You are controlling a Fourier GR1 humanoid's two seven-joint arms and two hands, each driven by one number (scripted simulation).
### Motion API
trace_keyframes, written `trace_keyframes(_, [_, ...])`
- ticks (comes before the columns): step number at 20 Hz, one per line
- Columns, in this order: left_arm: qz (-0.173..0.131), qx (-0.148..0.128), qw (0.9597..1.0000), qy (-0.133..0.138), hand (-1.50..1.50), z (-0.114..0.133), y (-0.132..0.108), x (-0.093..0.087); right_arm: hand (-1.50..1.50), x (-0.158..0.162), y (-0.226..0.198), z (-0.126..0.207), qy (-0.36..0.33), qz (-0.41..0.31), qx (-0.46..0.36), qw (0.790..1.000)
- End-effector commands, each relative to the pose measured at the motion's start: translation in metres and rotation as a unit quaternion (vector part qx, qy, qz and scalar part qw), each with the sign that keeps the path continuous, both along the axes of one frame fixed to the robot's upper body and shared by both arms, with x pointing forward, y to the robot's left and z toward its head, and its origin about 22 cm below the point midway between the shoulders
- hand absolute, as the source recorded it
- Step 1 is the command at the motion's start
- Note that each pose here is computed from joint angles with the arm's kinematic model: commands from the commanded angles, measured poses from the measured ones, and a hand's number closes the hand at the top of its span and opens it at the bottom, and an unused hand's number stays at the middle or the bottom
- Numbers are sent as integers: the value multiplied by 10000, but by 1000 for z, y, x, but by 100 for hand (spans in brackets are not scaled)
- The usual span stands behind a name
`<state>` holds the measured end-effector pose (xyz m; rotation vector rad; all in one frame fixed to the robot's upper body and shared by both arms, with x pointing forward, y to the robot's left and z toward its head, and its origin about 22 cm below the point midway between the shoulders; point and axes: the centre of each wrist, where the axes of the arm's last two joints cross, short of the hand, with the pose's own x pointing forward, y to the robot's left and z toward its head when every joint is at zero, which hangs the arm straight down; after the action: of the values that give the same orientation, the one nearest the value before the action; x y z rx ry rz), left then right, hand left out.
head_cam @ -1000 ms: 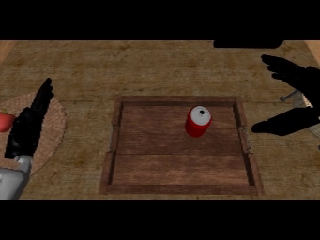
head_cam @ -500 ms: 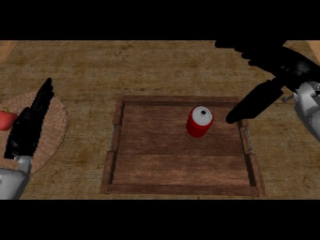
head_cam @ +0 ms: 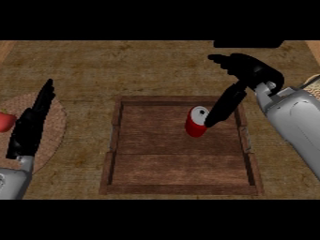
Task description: Pick the can from the tray and place it in the tiered basket
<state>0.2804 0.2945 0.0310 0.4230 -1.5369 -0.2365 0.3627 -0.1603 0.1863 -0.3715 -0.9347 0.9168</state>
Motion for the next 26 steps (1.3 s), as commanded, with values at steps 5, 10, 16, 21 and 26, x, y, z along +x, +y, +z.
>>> trace_keyframes(5, [-2,-5,10000,-35,0,-5,8,-7,-150,-2,14,-22,466,-32,-637,9969])
trace_keyframes(10, [63,31,10000,4,0,8,8,19,-150,-14,10,-23,388,159,-727,9965])
trace_keyframes(16, [82,43,9999,-42,0,-6,2,-8,-150,-22,24,-11,111,85,-1105,9938])
trace_keyframes(21, [41,-17,10000,-8,0,-5,6,3,-150,-34,22,-15,6,252,-1234,9920])
trace_keyframes(26, [27,61,10000,-43,0,-1,-3,0,-150,-33,45,-36,170,222,-1360,9903])
